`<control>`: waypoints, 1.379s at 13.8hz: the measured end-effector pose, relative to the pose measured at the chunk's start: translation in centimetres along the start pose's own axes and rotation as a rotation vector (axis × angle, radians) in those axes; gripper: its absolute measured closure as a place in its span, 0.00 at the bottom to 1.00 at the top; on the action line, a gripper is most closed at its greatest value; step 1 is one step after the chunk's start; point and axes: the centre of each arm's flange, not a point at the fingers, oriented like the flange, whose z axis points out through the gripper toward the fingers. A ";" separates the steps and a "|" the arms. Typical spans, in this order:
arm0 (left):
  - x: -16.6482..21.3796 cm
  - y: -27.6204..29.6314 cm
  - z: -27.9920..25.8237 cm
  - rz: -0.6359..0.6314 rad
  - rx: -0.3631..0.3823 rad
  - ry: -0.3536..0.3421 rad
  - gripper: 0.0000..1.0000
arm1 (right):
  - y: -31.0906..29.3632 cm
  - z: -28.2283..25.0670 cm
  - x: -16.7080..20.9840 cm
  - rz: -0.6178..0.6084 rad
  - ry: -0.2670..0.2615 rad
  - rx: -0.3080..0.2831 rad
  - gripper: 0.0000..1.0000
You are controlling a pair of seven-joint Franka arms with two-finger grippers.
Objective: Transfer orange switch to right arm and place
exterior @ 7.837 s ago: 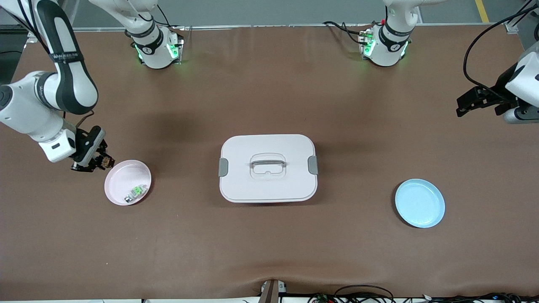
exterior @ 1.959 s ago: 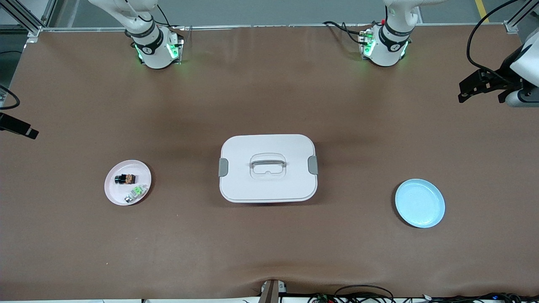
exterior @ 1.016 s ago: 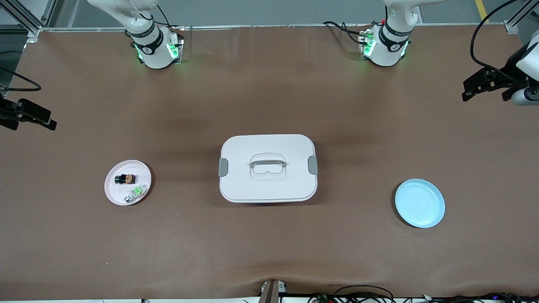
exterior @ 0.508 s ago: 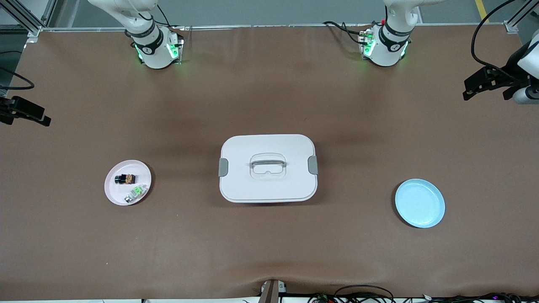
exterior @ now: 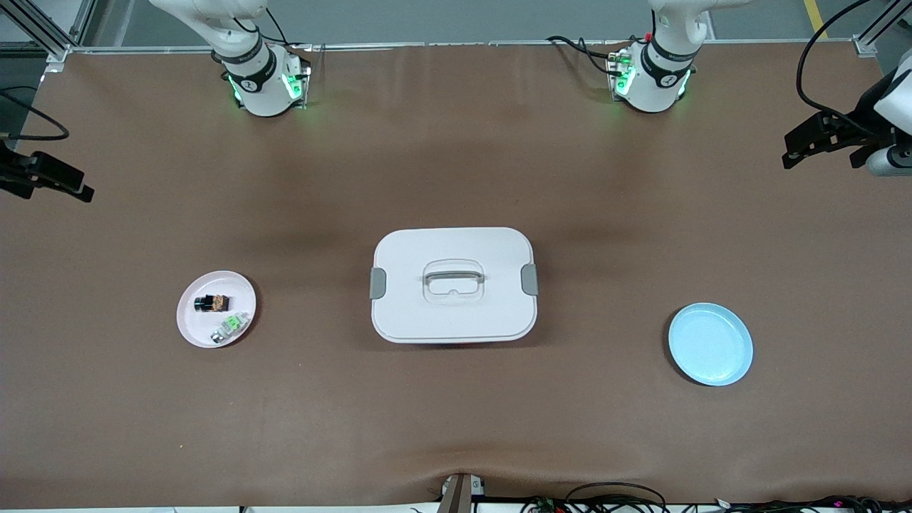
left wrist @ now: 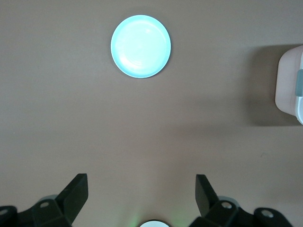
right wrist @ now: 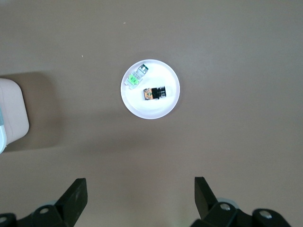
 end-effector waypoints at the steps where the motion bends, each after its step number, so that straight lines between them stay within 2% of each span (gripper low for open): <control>1: 0.0 0.0 0.0 0.000 0.000 0.001 0.00 | -0.1 0.2 -0.5 -0.003 0.000 -0.001 0.00; 19: -0.4 0.1 -0.6 0.001 0.002 0.011 0.00 | -2.7 -0.1 -1.6 -0.060 0.010 -0.004 0.00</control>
